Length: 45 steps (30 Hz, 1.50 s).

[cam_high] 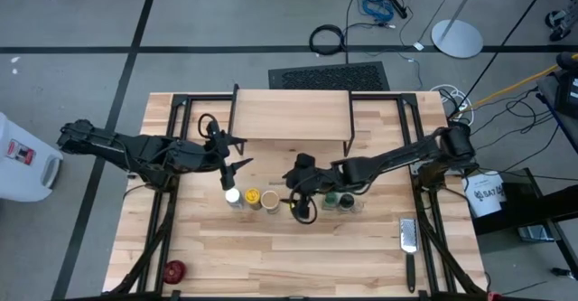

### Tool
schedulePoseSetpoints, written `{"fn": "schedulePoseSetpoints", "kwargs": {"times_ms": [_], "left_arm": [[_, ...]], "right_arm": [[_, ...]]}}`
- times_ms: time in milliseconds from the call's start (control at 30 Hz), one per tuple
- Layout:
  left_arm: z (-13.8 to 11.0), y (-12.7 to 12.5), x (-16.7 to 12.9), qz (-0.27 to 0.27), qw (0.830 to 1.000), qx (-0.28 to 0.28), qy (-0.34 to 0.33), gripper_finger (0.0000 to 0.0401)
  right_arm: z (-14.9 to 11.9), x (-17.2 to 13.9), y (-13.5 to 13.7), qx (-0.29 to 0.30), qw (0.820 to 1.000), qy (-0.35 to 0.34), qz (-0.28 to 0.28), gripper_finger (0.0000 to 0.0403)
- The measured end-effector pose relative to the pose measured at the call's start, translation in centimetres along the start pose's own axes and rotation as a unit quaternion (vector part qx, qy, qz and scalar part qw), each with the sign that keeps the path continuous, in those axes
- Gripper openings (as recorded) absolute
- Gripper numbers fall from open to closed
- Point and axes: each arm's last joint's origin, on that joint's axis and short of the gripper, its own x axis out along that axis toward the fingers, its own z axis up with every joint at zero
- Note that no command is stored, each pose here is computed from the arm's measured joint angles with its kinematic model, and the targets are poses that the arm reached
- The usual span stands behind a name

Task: Shelf spices
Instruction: Remove the brown seasoning bottle from the shelf

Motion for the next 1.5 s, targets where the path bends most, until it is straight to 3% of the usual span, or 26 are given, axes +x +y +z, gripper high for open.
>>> {"fn": "schedulePoseSetpoints", "kwargs": {"times_ms": [433,700,900,1133,1500], "left_arm": [[0.0,-0.2,0.0,-0.025,0.999,-0.025,0.003,0.0272],[-0.2,-1.1,-0.3,-0.082,0.996,-0.033,0.011,0.0272],[-0.2,-2.1,-0.9,-0.119,0.992,-0.044,0.013,0.0272],[-0.3,-3.0,-1.5,-0.143,0.988,-0.057,0.014,0.0272],[-1.2,-5.7,-1.4,-0.176,0.982,-0.053,0.045,0.0272]], "right_arm": [[0.3,-7.7,1.1,-0.017,0.998,0.015,-0.063,0.0331],[-1.4,-10.6,2.7,-0.001,0.996,0.07,-0.053,0.0331],[-2.9,-12.3,4.8,0.017,0.994,0.104,-0.035,0.0331],[-4.2,-13.5,6.5,-0.005,0.992,0.126,-0.02,0.0331],[-4.6,-15.1,5.5,0.009,0.987,0.152,-0.044,0.0331]]}}
